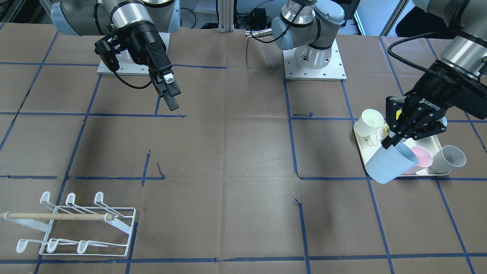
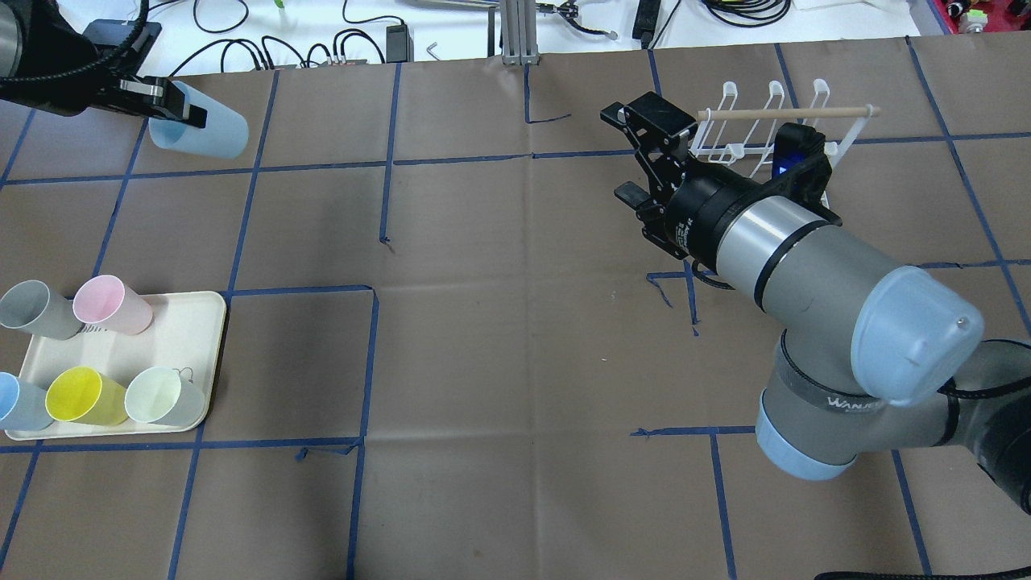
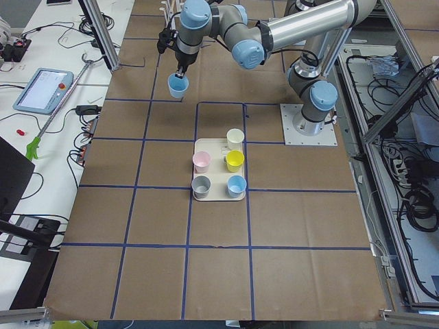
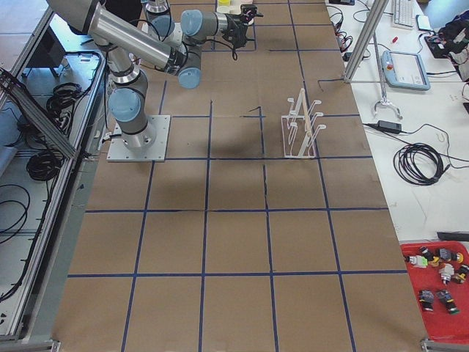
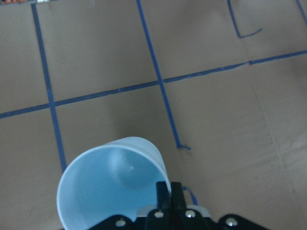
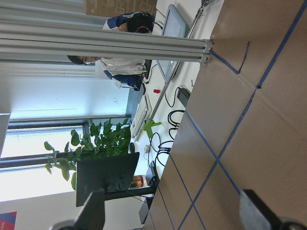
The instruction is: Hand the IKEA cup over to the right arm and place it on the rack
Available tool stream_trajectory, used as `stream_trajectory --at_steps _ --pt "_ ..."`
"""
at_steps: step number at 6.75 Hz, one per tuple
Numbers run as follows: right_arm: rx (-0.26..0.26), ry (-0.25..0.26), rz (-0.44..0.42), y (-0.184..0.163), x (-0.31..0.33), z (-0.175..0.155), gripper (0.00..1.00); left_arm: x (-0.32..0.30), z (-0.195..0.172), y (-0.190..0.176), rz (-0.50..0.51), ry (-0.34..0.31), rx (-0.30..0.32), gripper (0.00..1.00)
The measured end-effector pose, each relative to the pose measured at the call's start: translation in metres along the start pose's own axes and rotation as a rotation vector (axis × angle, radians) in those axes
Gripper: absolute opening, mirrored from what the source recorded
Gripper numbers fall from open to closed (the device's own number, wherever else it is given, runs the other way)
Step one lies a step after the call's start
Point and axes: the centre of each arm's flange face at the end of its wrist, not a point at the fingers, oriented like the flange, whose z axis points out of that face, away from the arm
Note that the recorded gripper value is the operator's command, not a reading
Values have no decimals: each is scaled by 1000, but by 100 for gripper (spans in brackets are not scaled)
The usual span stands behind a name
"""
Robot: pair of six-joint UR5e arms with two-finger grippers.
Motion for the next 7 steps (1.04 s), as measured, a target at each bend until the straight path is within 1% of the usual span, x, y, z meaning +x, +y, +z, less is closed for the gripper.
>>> stream_trajectory --at_steps 1,2,4,5,6,7 --pt "17 5 4 -2 1 0 100 16 1 11 25 45 75 0" --pt "23 9 5 -2 2 0 100 32 7 25 56 96 158 0" --pt "22 18 8 -2 3 2 100 53 25 45 148 194 332 0" --pt "24 25 32 -2 5 2 100 68 35 49 206 230 387 0" --pt "27 34 98 -1 9 1 100 85 49 50 277 252 422 0" --pt "30 44 176 0 15 1 100 94 70 48 351 259 459 0"
